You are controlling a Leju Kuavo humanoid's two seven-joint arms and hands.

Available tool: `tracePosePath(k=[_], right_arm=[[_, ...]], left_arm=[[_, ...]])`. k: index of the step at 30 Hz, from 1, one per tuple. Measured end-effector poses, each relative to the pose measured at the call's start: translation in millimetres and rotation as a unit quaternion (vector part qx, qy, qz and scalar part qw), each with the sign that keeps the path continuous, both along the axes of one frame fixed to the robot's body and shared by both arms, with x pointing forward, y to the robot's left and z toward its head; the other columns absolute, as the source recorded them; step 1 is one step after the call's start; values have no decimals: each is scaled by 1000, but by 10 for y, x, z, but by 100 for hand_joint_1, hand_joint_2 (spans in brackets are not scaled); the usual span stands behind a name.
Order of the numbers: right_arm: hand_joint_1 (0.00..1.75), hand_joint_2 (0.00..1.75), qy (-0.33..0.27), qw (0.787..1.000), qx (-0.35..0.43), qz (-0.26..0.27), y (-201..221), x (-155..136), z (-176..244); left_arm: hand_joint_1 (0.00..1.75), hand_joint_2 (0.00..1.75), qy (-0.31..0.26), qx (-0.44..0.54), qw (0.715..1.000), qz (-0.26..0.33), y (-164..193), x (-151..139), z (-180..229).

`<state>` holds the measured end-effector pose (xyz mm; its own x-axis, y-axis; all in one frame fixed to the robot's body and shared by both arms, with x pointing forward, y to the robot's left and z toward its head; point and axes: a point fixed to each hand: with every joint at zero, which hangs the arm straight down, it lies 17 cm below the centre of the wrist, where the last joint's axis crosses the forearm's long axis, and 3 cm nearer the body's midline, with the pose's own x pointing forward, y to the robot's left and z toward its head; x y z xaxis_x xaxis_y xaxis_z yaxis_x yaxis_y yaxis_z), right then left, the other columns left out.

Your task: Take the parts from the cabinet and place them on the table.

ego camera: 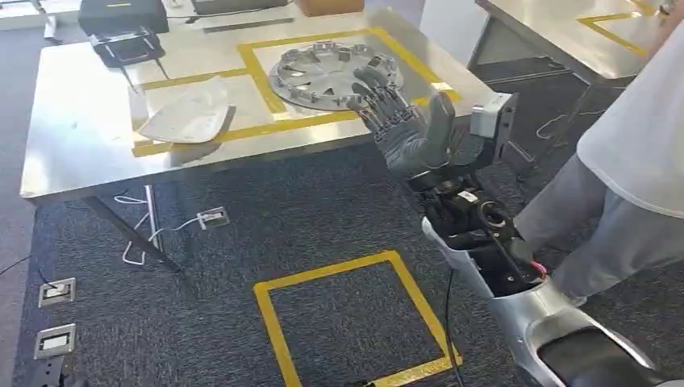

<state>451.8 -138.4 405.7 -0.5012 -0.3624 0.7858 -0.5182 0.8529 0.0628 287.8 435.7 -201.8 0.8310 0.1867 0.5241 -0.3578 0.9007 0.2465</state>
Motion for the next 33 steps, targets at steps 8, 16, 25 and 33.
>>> tracePosePath(k=[8, 16, 25, 33], right_arm=[[0, 0, -19, 1000, 10, 2, -32, 57, 138], [0, 0, -13, 1000, 8, 3, -31, 118, 67], [0, 0, -11, 1000, 6, -5, -72, 184, 44], [0, 0, -11, 1000, 4, -9, -84, 221, 43]], left_arm=[[0, 0, -2, 3, 1000, 11, 78, 7, 22], [0, 0, -2, 3, 1000, 18, 115, -1, 27], [0, 0, -7, 2, 1000, 24, 139, -7, 31], [0, 0, -6, 1, 1000, 25, 135, -24, 22]])
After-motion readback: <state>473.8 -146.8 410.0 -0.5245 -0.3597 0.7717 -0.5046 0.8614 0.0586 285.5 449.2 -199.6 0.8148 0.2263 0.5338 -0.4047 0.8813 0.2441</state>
